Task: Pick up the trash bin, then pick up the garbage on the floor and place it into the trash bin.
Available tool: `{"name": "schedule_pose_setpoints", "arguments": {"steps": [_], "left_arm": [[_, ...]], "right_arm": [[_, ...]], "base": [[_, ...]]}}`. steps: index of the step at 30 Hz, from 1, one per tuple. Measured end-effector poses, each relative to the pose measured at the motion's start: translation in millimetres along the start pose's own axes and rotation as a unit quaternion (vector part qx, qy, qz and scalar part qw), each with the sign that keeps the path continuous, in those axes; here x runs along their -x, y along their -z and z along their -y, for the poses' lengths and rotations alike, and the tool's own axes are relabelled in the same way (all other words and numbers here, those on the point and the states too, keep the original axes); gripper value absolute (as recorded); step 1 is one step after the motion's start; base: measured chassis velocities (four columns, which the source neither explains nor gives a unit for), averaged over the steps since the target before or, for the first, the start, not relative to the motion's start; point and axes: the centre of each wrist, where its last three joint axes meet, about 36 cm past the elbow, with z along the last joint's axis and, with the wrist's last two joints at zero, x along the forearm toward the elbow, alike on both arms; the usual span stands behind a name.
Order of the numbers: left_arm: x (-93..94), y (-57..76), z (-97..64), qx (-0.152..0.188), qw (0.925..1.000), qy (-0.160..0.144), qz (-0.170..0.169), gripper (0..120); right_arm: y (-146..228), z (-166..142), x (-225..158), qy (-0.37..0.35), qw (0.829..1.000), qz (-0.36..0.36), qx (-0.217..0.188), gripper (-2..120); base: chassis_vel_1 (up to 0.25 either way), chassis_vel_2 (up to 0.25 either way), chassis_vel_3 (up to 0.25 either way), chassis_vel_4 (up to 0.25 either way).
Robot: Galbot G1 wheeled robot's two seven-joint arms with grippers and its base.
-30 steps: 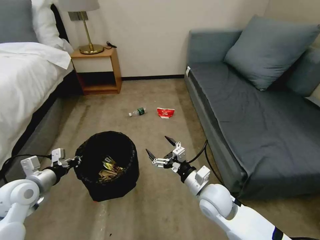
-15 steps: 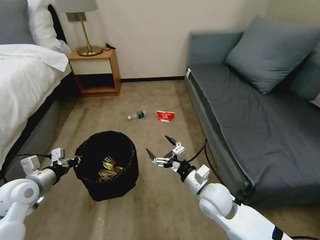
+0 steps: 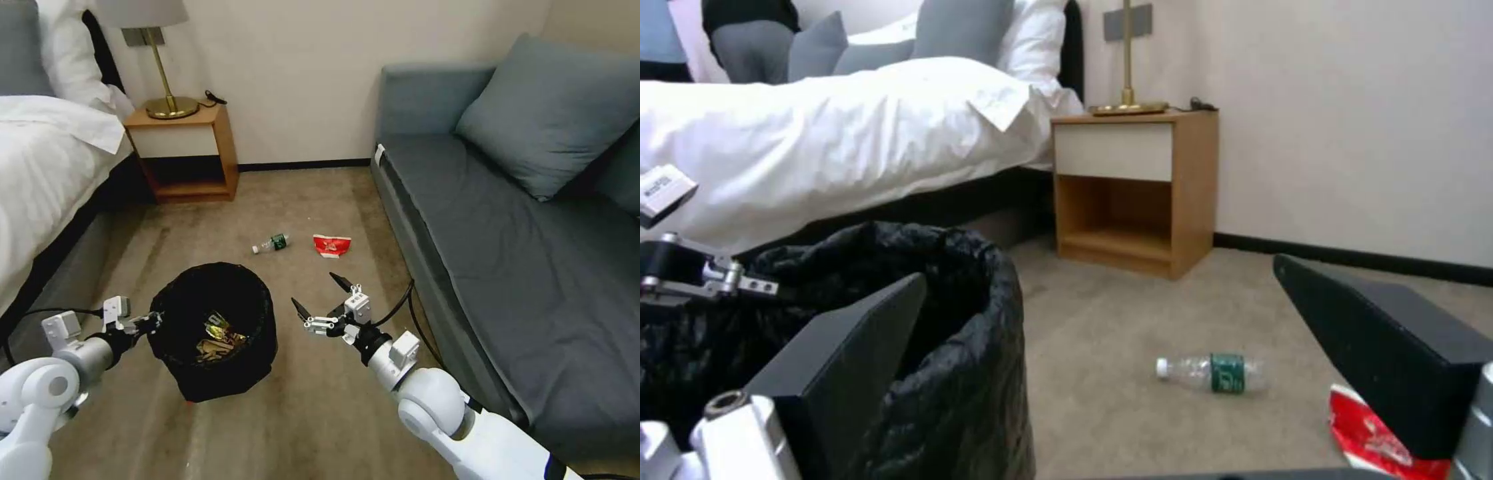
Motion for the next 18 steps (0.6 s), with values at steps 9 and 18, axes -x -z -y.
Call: {"name": "schedule_pose_setpoints", "arguments": {"steps": [9, 18], "left_arm": [[-0.9, 1.1, -0.6, 0.001, 1.0000, 0.001, 0.001, 7], [-1.2, 1.0, 0.1, 0.001, 1.0000, 0.001, 0.002, 7]], "right_arm": [[-0.9, -1.7, -0.6, 0.001, 1.000, -0.001, 0.002, 100], [-1.6, -3.3, -2.0, 0.002, 1.000, -0.002, 0.005, 100]], "base": [[-0.158, 0.161, 0.164, -0.163], [-0.168, 0.169, 0.180, -0.172]]}}
